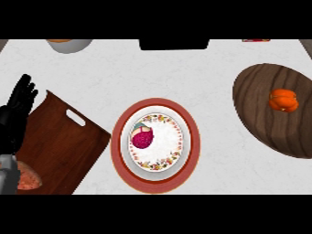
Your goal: Pick the squash from the plate and place it in the bowl
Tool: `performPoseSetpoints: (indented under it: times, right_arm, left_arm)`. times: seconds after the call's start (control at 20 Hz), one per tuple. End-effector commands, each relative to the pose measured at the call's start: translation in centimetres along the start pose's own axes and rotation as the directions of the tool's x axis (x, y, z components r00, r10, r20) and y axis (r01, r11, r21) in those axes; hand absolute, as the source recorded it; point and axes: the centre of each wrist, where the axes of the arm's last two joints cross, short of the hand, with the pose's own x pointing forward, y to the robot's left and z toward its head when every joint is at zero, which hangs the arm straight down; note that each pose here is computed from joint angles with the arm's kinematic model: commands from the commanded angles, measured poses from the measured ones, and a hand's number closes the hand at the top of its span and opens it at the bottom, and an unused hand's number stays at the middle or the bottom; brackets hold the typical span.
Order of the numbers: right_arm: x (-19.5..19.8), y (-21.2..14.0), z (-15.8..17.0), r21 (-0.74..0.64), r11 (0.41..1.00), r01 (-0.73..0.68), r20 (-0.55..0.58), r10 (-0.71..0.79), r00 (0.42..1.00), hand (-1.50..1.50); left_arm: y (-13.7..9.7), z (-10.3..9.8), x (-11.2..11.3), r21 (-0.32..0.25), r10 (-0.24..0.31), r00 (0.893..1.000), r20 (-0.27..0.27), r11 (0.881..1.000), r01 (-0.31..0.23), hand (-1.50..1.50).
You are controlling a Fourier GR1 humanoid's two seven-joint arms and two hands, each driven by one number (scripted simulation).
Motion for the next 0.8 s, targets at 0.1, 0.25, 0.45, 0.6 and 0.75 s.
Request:
performPoseSetpoints:
  times: [0.1,0.25,0.45,0.6,0.75]
  right_arm:
    - [-3.6,-9.3,3.9,0.000,0.999,0.045,-0.020,-0.045,0.999,-1.50]
    - [-3.1,-12.2,5.8,0.022,0.996,0.091,-0.009,-0.091,0.996,-1.50]
    - [-5.5,-16.4,5.5,0.068,0.978,0.197,-0.013,-0.197,0.980,-1.50]
    - [-5.9,-18.9,8.2,0.078,0.975,0.206,0.023,-0.208,0.978,-1.50]
    - [-5.9,-18.2,8.3,0.095,0.968,0.233,0.042,-0.238,0.970,-1.50]
  left_arm:
    - [-0.1,0.6,1.0,-0.016,-0.010,1.000,0.008,1.000,0.011,0.00]
    - [0.6,1.4,-0.9,0.016,-0.006,1.000,0.003,1.000,0.006,0.00]
    - [-0.5,-0.9,0.6,-0.018,0.008,1.000,-0.001,1.000,-0.008,0.00]
    - [-0.8,1.0,-0.1,-0.027,0.008,1.000,0.018,1.000,-0.008,0.00]
    - [0.9,-0.4,1.7,-0.010,-0.011,0.999,0.030,1.000,0.011,0.00]
